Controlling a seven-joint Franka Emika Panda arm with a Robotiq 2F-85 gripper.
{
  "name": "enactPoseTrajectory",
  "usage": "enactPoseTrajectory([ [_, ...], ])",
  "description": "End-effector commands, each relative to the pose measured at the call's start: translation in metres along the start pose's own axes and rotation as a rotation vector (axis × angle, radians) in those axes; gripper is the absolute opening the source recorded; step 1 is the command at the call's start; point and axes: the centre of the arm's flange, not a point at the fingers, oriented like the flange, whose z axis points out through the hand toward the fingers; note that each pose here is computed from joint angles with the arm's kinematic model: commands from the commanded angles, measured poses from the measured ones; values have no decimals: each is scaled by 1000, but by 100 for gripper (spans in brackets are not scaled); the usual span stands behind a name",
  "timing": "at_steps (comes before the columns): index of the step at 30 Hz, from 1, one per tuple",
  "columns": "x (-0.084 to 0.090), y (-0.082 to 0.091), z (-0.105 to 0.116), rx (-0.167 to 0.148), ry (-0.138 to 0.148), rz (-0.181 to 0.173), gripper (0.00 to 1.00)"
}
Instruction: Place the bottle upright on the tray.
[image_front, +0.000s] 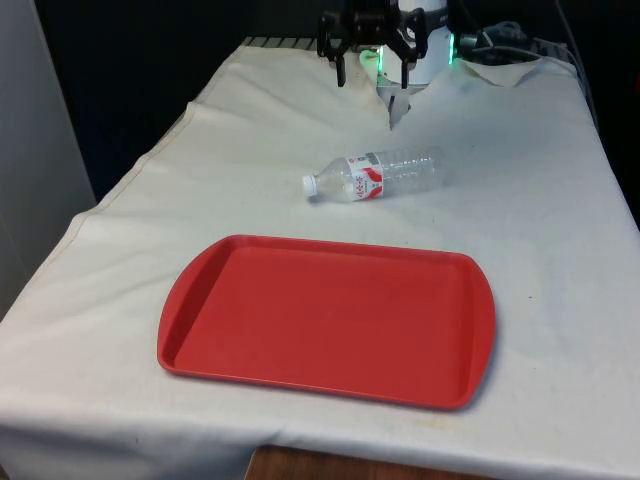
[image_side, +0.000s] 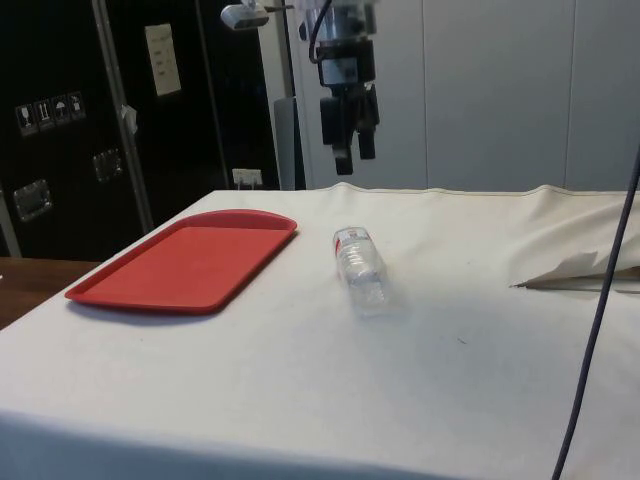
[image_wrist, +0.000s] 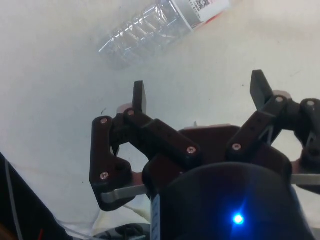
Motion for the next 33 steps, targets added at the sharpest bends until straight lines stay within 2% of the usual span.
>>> enactPoseTrajectory([
  [1,2,0,3,2,2,18,100],
  [2,0,0,1,0,-1,7,100],
  [3,2,0,3,2,2,25,100],
  [8,3,-1,9,0,-2,58,100],
  [10,2,-2,10,-1,-3,66,100],
  [11,2,-1,9,-3,-10,59,100],
  [14,2,-5,11,-1,-6,75,100],
  [22,2,-4,11,-5,-14,72,100],
  [31,2,-4,11,-5,-14,71,100],
  [33,2,-5,14,-13,-7,73,100],
])
